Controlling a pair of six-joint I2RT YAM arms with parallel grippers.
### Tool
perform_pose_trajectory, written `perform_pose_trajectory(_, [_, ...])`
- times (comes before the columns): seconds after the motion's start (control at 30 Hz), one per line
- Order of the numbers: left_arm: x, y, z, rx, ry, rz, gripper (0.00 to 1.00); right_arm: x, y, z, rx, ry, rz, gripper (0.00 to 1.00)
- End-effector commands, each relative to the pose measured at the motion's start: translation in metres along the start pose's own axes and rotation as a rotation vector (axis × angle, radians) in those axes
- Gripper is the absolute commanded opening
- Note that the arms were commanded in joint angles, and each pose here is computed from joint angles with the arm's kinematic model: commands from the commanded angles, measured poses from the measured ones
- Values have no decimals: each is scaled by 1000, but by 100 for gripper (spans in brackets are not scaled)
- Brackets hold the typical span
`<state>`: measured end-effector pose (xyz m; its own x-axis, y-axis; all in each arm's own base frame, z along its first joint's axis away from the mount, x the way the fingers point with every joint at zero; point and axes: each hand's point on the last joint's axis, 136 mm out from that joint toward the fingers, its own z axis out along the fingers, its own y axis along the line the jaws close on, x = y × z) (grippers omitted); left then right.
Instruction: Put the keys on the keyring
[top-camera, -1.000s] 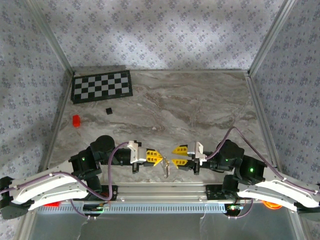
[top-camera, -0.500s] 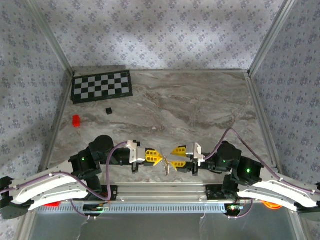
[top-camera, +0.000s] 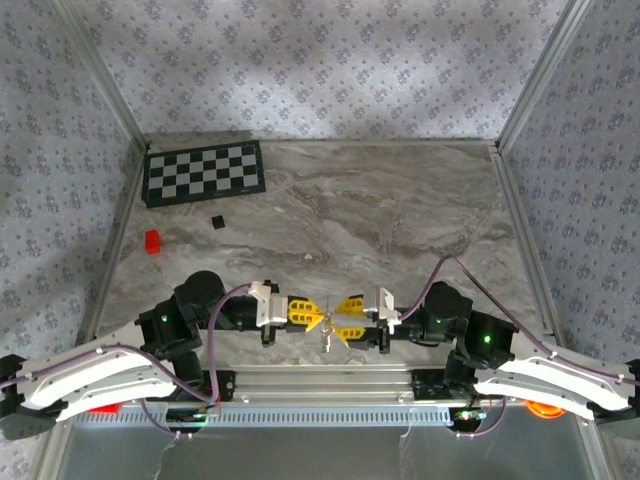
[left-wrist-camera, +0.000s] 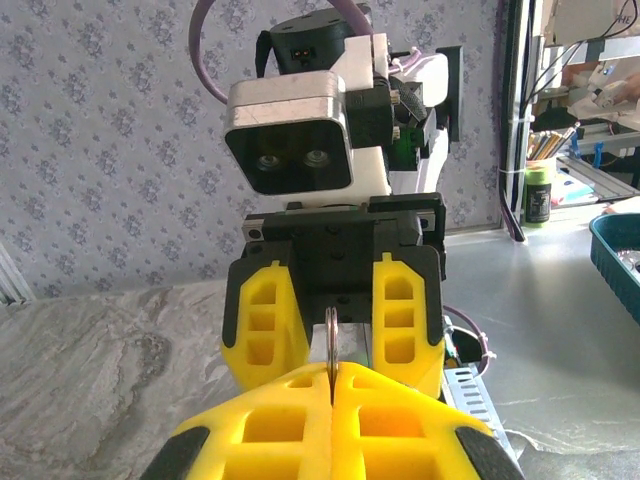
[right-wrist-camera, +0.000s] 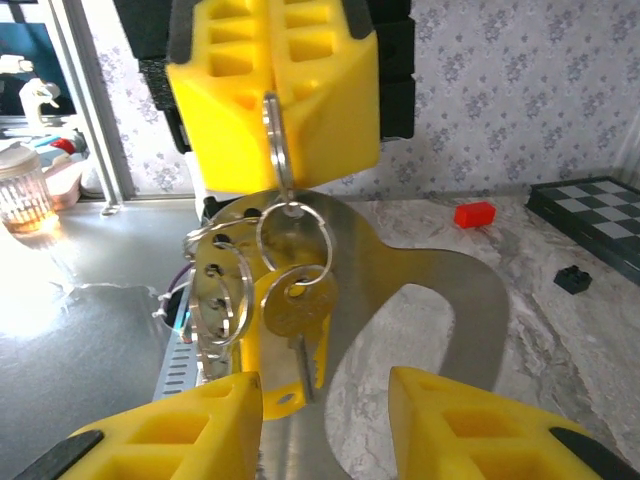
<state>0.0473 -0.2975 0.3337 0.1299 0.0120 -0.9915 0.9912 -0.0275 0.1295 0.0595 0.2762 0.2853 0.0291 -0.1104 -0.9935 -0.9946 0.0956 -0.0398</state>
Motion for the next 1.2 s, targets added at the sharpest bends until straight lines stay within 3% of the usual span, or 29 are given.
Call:
perform_pose_trajectory(0.0, [-26,-3,-5,12,-86,23,0,-5,8,0,-39,-32,-1,39])
perform_pose_trajectory(0.27, [-26,-2,-4,10,-81,23,0,-5,8,2,-35,-43,-6,47])
perform_pose_trajectory(0.73, [-24,0,-4,-1,-78,17,0,-7,3,7,-8,-57,-7,47])
perform_pose_trajectory(1.17, [-24,0,-4,-3,-77,18,0,-7,-2,9,20,-63,-10,38])
